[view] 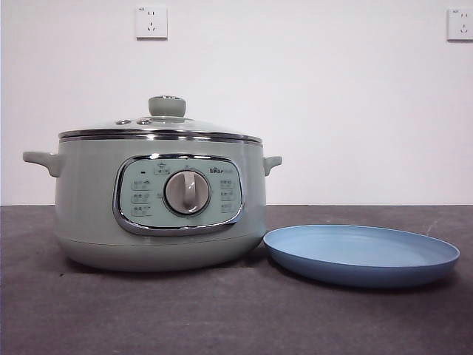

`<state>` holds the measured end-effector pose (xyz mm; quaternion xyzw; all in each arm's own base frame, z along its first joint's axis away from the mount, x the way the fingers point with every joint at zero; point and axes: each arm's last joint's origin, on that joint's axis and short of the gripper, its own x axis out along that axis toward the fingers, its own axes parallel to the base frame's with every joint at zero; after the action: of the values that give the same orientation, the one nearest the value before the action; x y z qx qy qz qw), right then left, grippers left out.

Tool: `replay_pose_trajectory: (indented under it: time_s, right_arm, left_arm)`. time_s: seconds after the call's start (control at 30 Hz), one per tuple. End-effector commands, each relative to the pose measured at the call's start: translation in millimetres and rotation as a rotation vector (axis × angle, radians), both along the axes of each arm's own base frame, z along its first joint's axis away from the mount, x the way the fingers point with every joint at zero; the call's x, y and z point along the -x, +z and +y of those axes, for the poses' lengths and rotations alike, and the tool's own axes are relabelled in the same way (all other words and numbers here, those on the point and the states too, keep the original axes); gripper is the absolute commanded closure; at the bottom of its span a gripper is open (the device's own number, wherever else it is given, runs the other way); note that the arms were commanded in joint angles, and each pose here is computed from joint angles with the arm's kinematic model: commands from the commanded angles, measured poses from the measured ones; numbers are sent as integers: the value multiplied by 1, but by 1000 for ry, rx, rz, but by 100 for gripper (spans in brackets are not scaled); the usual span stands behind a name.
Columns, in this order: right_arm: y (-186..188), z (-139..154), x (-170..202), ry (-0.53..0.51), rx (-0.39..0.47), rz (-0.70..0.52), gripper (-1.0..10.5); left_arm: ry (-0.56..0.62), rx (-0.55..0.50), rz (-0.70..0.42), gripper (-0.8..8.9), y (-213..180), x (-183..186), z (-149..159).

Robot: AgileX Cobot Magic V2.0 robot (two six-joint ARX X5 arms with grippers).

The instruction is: Take the potato out from the steamer,put the potato on the plate,close the lid

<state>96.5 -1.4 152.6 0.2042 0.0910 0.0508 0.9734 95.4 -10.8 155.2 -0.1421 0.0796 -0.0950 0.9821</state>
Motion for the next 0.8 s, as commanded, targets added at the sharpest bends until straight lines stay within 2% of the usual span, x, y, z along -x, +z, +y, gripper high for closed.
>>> replay_pose_trajectory:
  time_s: [0.03, 0.2, 0.3, 0.37, 0.57, 0.67, 0.8]
  right_arm:
    - [-4, 1, 0, 26, -93, 30, 957]
    - [4, 2, -1, 55, -140, 61, 957]
    - [14, 2, -3, 53, -141, 91, 957]
    - [25, 2, -5, 54, -139, 110, 957]
    - [71, 2, -21, 129, -35, 109, 957]
    - [100, 2, -31, 158, 38, 110, 957]
    - [141, 3, -43, 243, 76, 108, 957]
  left_arm:
    - [-52, 71, 11, 819, -3, 0, -2]
    - [-211, 93, 49, 819, 3, 4, -6]
    - [-182, 113, 117, 819, 13, 9, -5]
    - [-157, 104, 121, 819, 24, 12, -4]
    - [-165, 67, 16, 819, 66, 20, -3]
    - [-168, 51, -5, 819, 87, 21, -3]
    - [-171, 47, -4, 819, 114, 16, -4]
